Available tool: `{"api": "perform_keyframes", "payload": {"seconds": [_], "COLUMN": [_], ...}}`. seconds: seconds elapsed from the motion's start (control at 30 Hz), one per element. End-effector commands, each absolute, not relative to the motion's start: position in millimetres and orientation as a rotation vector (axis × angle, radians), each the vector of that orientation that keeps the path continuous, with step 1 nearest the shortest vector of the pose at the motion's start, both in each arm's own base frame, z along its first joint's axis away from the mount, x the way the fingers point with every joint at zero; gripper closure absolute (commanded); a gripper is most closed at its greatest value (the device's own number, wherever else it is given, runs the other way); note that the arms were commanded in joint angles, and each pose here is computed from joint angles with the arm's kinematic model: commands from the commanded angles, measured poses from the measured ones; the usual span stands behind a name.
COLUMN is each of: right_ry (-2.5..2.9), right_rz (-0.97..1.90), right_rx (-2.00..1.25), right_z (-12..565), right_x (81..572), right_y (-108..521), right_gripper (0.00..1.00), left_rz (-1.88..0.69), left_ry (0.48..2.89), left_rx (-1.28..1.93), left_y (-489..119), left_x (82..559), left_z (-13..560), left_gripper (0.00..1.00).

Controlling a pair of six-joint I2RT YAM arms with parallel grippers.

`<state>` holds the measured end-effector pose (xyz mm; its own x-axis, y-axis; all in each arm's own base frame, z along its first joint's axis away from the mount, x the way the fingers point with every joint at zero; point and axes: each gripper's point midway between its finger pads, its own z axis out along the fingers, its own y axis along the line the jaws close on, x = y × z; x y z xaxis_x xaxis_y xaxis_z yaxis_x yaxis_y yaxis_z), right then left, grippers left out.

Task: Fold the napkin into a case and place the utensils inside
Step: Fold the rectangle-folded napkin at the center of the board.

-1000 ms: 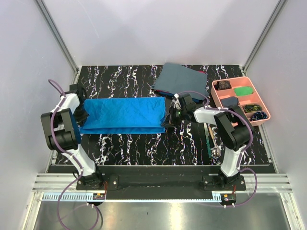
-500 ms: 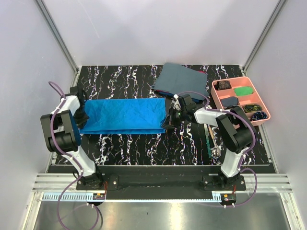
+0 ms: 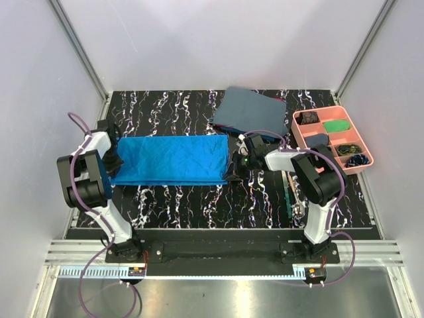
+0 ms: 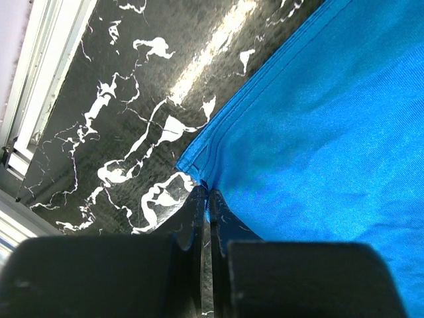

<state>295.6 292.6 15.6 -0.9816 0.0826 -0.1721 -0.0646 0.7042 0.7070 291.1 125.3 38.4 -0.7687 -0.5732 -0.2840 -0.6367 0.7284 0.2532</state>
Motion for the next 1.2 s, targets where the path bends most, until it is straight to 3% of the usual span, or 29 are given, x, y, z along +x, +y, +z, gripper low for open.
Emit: {"api": "perform_keyframes", "payload": {"seconds": [0.0, 0.43, 0.87, 0.97, 1.03, 1.17], "right_ry": [2.698, 2.635, 2.685, 2.682, 2.672, 2.644], "right_rz": [1.113, 1.112, 1.123, 1.135, 1.149, 1.215], "right_rx": [-0.006, -0.038, -0.023, -0.026, -0.039, -0.081], "right_z": [13.6, 43.7, 19.5, 21.8, 25.7, 42.5], "right_x": [303.2, 313.6, 306.3, 305.1, 304.8, 301.6], "right_y": [294.0, 296.4, 295.9, 296.5, 297.7, 302.9], "right_gripper": [0.85, 0.85, 0.84, 0.77, 0.74, 0.55], "left_rz": [0.532, 0.522, 0.587, 0.593, 0.593, 0.587], "left_ry": [2.641, 2.573, 2.626, 2.634, 2.632, 2.589], "left_rx": [-0.98, -0.982, -0.971, -0.959, -0.961, -0.968], "left_y": [139.1, 142.6, 147.5, 148.0, 148.4, 149.2], "left_x": [311.9, 319.1, 312.8, 313.4, 313.0, 315.9], "left_z": [52.3, 67.5, 48.4, 48.2, 50.3, 64.9], "left_gripper": [1.0, 1.0, 0.99, 0.94, 0.83, 0.63]}}
